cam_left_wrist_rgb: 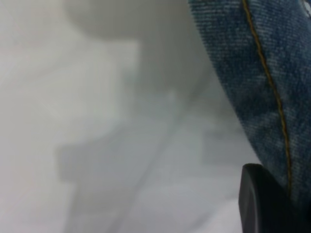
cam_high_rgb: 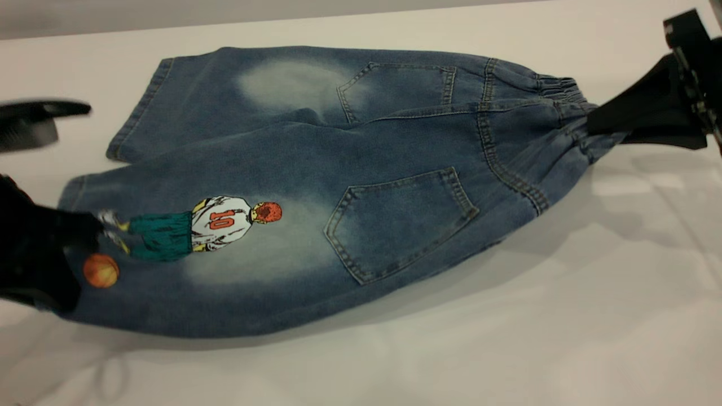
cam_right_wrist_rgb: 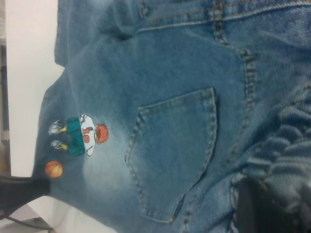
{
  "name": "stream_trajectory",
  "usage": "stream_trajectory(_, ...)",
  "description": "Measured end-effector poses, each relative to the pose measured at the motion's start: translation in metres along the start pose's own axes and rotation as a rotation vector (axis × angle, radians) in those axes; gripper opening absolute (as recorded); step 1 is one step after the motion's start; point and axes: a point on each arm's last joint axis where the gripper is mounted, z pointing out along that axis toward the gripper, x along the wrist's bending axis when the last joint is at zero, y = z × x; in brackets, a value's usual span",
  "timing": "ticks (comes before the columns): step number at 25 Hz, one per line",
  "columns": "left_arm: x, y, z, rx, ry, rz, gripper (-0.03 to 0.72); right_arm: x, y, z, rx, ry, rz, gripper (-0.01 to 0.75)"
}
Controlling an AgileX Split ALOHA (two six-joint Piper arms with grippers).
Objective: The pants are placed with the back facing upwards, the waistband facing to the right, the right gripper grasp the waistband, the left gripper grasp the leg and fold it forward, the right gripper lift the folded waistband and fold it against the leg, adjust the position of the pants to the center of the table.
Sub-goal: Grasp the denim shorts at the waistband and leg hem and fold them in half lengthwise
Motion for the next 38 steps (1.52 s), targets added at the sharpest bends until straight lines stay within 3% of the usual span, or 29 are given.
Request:
stream_trajectory(9,-0.011,0.029,-0.072,-0.284,-0.061,0.081,0.08,0.021,0.018,-0.014,-0.052,0.016,-0.059,0.047)
stream_trajectory(17,-0.018,0.066,-0.085,-0.434,-0.072,0.091,0.08,0.035,0.054,-0.021,-0.081,0.019,-0.091,0.047)
stream_trajectory(25,-0.022,0.099,-0.068,-0.498,-0.063,0.084,0.08,0.045,0.087,-0.029,-0.155,-0.015,-0.148,0.048)
stream_trajectory(38,-0.035,0.163,-0.061,-0.555,-0.064,0.123,0.08,0.035,0.111,-0.022,-0.181,-0.045,-0.175,0.048)
